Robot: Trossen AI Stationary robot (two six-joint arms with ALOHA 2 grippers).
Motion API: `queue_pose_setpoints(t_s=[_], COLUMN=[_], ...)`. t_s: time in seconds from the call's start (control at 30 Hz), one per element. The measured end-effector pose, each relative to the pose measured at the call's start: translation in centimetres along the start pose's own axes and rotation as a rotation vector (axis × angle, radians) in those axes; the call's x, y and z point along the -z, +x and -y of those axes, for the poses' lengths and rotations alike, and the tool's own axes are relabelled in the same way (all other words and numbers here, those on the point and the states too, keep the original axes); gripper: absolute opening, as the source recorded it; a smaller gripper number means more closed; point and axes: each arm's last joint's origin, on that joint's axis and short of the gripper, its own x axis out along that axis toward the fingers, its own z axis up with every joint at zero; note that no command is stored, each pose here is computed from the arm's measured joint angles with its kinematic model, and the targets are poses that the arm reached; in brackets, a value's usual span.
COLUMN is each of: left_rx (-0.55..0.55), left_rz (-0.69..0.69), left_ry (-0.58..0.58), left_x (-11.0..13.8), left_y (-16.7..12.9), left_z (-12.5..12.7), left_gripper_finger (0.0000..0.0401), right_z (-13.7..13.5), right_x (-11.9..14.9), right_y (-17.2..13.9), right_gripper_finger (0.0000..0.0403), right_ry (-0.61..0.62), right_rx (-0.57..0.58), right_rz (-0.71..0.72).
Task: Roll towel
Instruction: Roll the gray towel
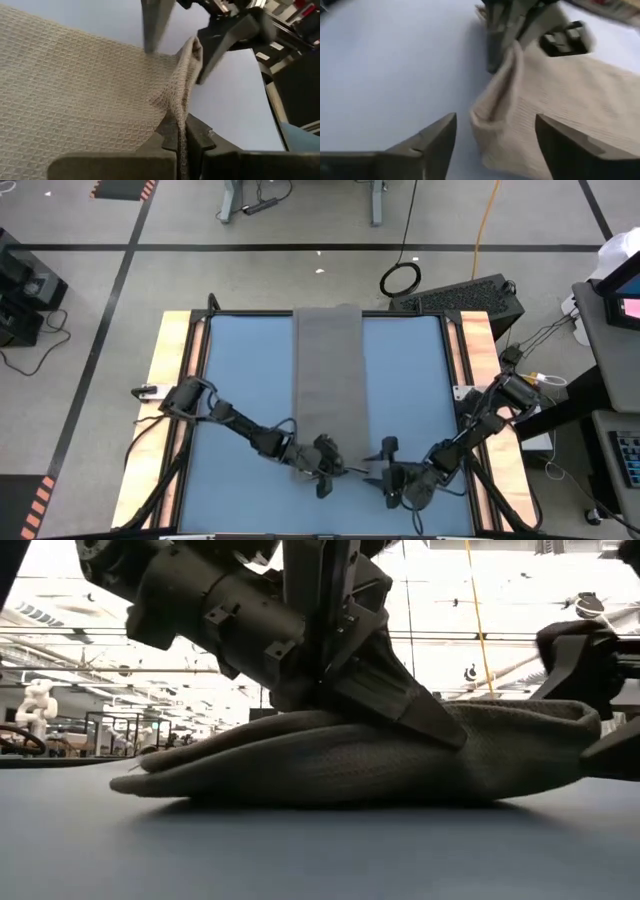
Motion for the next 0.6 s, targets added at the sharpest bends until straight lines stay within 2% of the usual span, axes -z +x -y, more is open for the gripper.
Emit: queue_pose_setpoints(t_s=[0.1,0.2,0.6], left_rx=[0.021,0.031,0.068], left_rz=[-0.001,0.008,-0.016], left_ry=[-0.004,-0.006,-0.038], left_x=[-0.16,-0.30,-0.57], left_y=[0.02,0.03,0.09], left_z=[-0.04,-0.02,-0.38], left_gripper_finger=[0.0005,0.0005,0.0005], right_z=[-0.31,-0.51,-1.05], right_x=[0.22,0.34,0.07], right_y=[-0.51,-0.45,0.18], right_gripper_finger=[0.0271,0.0256,0.0127], right_ry=[-0.021,-0.016,-0.001], right_rx=[0.055,0.068,0.057], right_rz=[0.012,0.025,0.097])
